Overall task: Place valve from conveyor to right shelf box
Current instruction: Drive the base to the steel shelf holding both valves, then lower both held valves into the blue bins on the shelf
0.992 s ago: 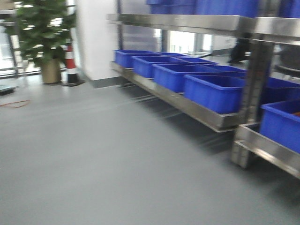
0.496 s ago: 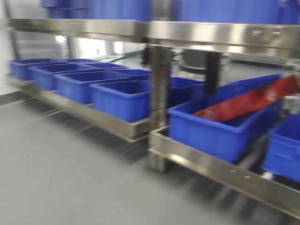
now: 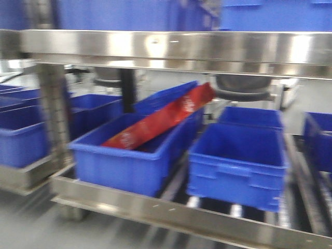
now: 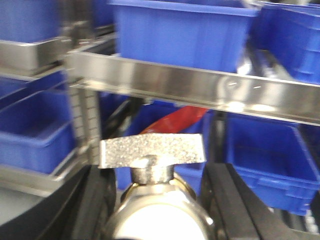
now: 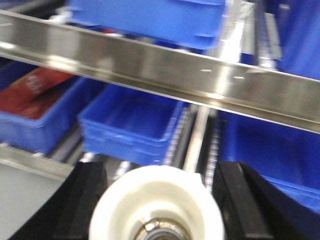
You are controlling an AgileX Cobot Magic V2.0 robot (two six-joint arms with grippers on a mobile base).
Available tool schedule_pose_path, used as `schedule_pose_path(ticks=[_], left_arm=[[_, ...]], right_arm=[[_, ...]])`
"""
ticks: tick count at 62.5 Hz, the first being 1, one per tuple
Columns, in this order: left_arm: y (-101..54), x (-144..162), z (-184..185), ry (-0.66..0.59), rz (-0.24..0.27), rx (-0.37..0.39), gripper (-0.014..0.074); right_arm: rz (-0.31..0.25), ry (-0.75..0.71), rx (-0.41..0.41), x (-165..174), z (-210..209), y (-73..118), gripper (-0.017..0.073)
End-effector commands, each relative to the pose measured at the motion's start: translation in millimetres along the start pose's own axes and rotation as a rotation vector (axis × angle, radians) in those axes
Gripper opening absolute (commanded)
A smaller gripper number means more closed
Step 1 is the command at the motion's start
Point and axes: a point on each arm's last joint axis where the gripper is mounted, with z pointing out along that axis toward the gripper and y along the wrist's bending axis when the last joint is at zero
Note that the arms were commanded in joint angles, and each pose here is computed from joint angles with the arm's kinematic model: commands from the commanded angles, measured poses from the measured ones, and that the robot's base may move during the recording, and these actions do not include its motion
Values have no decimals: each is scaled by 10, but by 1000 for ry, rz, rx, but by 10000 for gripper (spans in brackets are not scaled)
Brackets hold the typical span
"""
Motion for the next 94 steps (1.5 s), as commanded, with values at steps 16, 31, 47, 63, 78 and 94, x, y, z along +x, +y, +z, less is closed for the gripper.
schedule_pose_path(ticks=[16, 31, 47, 63, 78, 94], left_arm=[[-6, -72, -37, -67, -9, 3, -111], [-6, -72, -37, -67, -9, 3, -111], [-6, -74, -37, -69, -9, 3, -111], [-6, -74, -37, -69, -9, 3, -111], [-6, -74, -37, -69, -9, 3, -111], [-6, -74, -37, -69, -9, 3, -111]], right_arm=[[-1, -90, 14, -95, -39, -11, -163], [-1, -90, 14, -95, -39, -11, -163], [-1, -90, 14, -95, -39, -11, -163], [-1, -90, 14, -95, -39, -11, -163], [-1, -90, 14, -95, -39, -11, -163], [-1, -90, 14, -95, -39, -11, -163]])
